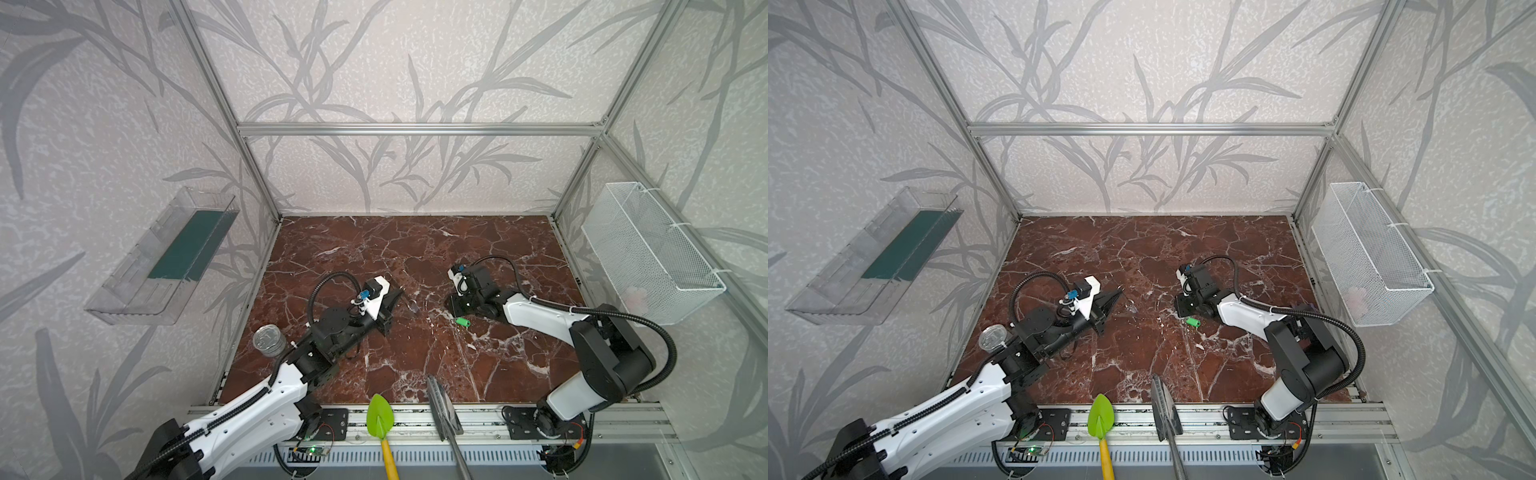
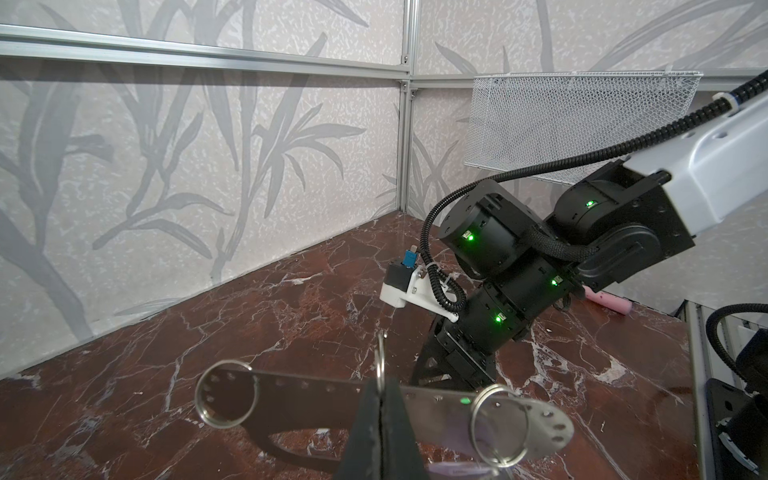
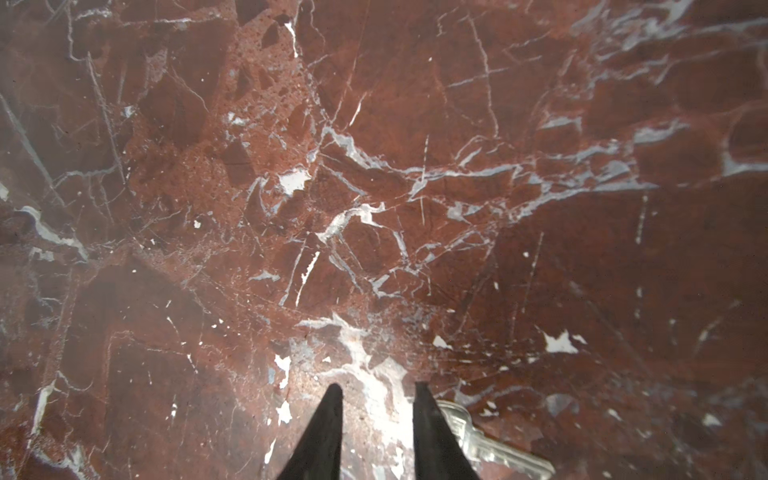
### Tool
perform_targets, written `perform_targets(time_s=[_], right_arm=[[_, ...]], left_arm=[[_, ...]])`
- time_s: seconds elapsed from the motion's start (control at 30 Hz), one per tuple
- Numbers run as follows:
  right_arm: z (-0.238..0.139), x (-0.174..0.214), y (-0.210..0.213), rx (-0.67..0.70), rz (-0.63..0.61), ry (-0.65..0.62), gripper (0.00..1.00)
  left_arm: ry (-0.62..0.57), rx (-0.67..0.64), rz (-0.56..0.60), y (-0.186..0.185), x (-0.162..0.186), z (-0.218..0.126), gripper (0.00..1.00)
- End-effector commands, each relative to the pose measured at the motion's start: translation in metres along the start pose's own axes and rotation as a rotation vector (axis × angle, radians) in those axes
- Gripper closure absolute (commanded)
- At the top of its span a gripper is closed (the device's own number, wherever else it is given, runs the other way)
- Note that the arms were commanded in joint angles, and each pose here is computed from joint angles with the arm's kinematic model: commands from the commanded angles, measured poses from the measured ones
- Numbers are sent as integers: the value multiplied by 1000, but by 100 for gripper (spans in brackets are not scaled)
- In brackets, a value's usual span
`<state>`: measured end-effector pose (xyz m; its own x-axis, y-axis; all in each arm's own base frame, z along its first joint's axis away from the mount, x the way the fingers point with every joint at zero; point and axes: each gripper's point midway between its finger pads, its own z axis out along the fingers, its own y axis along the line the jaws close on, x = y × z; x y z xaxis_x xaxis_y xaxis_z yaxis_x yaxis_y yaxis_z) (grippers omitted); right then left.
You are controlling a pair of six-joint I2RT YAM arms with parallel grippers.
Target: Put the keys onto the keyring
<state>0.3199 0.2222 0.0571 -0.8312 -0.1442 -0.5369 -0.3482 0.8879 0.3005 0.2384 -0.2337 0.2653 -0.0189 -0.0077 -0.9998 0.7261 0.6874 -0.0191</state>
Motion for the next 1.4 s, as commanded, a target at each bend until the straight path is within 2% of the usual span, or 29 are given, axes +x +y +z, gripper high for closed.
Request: perform_targets(time_s=[0.0, 0.27, 0.6, 1.07, 1.23, 1.37], right_arm=[[-8, 13, -9, 51, 14, 17, 71], [-6, 43, -15, 46, 95, 56, 75], [5, 53, -15, 45, 101, 80, 81], [34, 19, -23, 107, -8, 90, 82], [39, -13, -17, 88, -84, 57, 78], [29, -37, -8, 80, -118, 16, 75]], left_arm=[[-66, 18, 9, -3, -23, 1, 100], [-63, 30, 9, -5, -23, 6, 100], [-62, 33, 3, -5, -23, 5, 100], [-55, 21, 8, -3, -21, 2, 100], [-53, 15, 13, -3, -20, 0, 100], [-56, 14, 8, -2, -20, -1, 100]])
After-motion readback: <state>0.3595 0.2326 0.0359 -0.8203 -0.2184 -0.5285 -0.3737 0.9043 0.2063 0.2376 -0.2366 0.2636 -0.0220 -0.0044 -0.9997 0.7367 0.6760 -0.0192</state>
